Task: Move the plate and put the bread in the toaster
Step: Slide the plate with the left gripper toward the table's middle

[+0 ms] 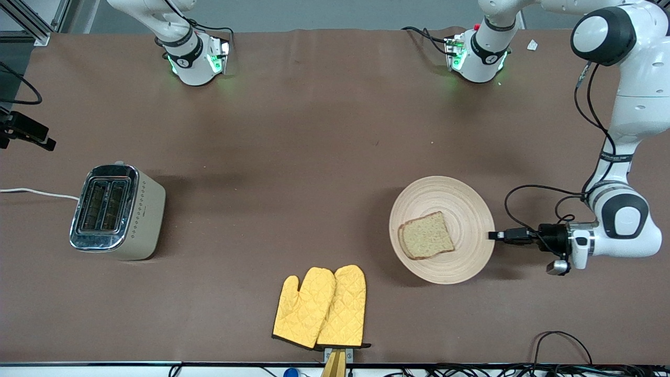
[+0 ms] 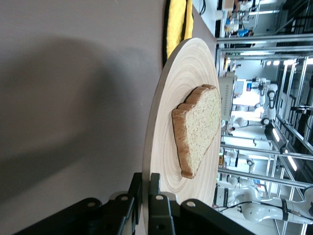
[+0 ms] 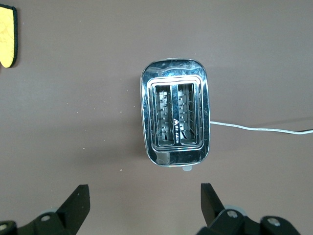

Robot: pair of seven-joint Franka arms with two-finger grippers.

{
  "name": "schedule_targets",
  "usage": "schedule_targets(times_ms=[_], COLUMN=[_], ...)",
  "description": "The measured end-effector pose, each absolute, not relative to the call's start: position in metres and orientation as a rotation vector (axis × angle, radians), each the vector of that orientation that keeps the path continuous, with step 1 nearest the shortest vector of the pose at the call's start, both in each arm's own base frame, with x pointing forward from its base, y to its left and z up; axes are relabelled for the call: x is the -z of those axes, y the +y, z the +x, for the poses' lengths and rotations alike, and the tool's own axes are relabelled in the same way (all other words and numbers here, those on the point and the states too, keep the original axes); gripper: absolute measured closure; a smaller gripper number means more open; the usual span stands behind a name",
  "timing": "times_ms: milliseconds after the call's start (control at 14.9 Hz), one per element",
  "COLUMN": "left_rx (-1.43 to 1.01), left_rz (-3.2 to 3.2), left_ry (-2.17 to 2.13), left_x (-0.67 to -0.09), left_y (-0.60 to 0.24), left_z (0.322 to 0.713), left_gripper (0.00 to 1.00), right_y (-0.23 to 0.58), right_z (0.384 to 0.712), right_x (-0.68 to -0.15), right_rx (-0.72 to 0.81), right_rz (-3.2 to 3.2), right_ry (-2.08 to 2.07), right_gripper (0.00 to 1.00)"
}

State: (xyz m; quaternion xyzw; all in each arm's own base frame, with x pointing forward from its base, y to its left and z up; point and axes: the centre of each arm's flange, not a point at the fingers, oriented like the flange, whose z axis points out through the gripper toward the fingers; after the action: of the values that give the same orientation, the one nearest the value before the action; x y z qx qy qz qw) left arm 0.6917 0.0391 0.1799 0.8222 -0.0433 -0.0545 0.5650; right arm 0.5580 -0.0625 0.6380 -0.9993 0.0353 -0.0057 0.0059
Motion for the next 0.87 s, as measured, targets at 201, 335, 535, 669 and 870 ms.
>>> schedule_targets(times_ms=[201,335,535,669,870], left_rx=[0.151,0.154,0.136,0.148,0.176], left_rz=[1.922,1.921,1.945,1.982,2.013], left_ry=[-0.138,-0.171,-0.216,-0.229,-0.254], left_x=[-0.186,-0.189,-0.196,-0.196,-0.195], left_y=[0.008,-0.024,-0.095,-0.151,-0.225], left_z=[0.695,0.698,0.704,0.702,0.689], left_gripper=[0.91,0.91,0.91,0.91,0.91], right_y=[-0.063,-0.065,-0.065,-0.064,-0.068], right_z=[0.559,0.560,0.561,0.560,0.559], right_x=[-0.637,-0.634,-0.633,-0.632,-0.632], right_rx=[0.022,0.014,0.010,0.004,-0.002], right_rz=[-3.107,-3.102,-3.098,-3.097,-3.096], right_ry=[0.121,0.127,0.127,0.126,0.136], right_gripper=[0.00,0.00,0.00,0.00,0.00])
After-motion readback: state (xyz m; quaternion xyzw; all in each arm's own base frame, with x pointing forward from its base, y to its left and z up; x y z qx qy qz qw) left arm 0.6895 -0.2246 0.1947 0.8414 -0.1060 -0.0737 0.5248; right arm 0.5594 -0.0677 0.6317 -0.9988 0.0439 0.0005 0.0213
